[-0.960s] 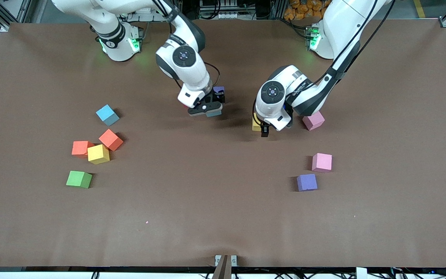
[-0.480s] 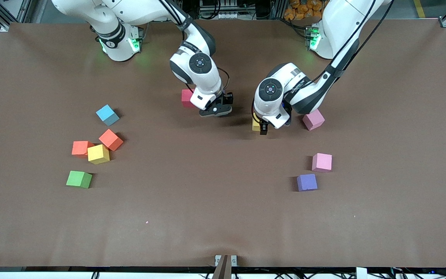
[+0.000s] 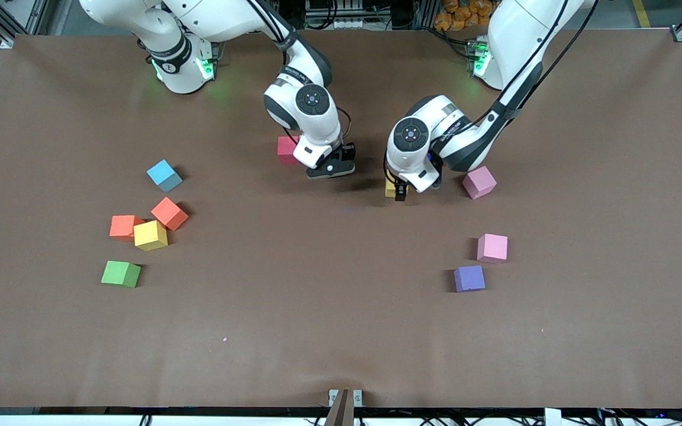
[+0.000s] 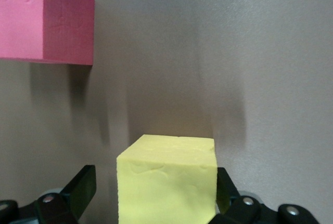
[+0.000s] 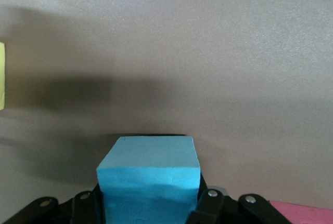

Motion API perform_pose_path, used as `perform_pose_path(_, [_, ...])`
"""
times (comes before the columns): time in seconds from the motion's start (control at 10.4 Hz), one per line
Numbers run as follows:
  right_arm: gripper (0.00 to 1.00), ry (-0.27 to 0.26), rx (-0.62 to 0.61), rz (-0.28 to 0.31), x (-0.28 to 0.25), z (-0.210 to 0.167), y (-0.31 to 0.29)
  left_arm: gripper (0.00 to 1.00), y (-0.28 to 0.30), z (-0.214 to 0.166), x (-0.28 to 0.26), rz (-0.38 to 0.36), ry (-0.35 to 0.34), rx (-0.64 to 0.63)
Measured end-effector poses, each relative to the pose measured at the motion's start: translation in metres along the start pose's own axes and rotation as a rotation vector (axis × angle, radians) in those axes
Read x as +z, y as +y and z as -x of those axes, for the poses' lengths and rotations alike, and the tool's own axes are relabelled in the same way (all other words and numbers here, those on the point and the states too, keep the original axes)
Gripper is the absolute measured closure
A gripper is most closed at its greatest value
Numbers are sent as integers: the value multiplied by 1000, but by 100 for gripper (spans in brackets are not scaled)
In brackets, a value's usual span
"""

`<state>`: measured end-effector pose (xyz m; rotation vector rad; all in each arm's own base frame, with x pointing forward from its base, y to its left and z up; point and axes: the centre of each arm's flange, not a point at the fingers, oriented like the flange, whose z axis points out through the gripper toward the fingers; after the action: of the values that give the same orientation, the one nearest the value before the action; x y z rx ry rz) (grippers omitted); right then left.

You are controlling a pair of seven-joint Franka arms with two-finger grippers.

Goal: Form number 2 with 11 blocks
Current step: 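Place the cyan block against the purple block with the right gripper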

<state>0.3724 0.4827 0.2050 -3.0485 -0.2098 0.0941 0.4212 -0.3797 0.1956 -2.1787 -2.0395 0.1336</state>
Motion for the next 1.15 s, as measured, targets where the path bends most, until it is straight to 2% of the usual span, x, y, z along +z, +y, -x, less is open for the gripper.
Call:
perform_pose_path(1.06, [40,2,1,16,7,-3,4,0,3,2,9,7,-29,-8])
perform_pose_path(1.15, [40,2,2,16,7,-3,4,14,4,0,9,9,-30,-12])
